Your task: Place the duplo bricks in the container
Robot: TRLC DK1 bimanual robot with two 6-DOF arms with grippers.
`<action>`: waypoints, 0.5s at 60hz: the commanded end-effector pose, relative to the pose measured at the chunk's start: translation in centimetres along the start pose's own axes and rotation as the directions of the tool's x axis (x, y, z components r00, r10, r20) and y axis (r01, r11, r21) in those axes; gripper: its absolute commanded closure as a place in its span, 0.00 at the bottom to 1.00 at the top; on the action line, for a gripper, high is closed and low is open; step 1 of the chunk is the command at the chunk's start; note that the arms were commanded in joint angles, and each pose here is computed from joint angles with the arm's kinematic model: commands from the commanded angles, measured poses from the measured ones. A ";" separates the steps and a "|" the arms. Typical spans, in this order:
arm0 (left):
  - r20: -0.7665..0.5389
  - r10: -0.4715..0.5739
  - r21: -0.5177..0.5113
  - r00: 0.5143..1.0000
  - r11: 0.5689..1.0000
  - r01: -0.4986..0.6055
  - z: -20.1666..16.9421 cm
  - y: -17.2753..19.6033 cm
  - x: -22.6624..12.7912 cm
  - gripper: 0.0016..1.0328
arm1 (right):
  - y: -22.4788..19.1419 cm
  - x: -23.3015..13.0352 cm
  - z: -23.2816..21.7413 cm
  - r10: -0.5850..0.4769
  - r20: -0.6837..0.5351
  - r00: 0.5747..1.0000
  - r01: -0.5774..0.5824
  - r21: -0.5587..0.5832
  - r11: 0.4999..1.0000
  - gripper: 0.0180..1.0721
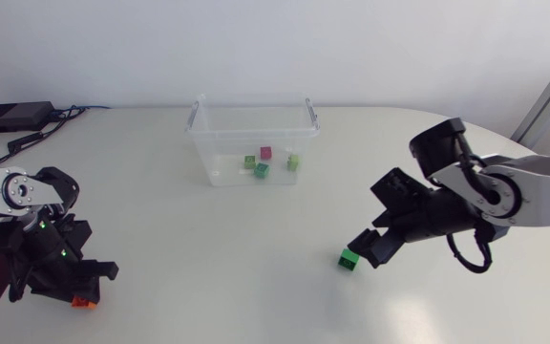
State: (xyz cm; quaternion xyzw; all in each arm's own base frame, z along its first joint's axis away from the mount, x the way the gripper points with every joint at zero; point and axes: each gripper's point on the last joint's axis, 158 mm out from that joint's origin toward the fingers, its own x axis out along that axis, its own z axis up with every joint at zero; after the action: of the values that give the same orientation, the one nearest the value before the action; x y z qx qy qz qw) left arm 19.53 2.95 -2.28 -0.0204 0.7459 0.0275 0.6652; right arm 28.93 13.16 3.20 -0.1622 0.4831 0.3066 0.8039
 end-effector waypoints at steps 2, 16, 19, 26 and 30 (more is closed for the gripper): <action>0.149 -0.004 0.030 0.989 1.000 -0.001 3.5 -0.6 -3.0 0.84 | 0.7 1.8 -1.1 0.045 -0.061 0.997 -0.050 -0.084 0.995 0.08; 0.350 -0.050 0.106 0.935 0.994 0.013 8.4 -3.3 -8.2 0.84 | 0.7 3.8 -2.0 0.055 -0.090 0.994 -0.067 -0.136 0.988 0.20; 0.395 -0.055 0.117 0.917 0.993 0.009 9.6 -3.6 -9.3 0.84 | 0.7 4.4 -2.2 0.057 -0.100 0.993 -0.071 -0.144 0.987 0.27; 0.500 -0.082 0.158 0.862 0.987 0.002 12.0 -5.2 -12.1 0.84 | 1.3 5.3 -2.9 0.060 -0.119 0.991 -0.080 -0.171 0.982 0.49; 0.565 -0.111 0.188 0.818 0.982 0.003 13.1 -6.4 -13.7 0.84 | 1.7 5.6 -3.2 0.050 -0.138 0.989 -0.076 -0.189 0.979 0.51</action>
State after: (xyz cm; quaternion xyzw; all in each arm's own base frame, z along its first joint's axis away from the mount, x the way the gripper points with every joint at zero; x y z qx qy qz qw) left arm 32.90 -1.24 7.32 0.0262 0.5516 -0.0363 0.8329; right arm 28.66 14.40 -1.89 -0.2229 0.5009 0.3547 0.7574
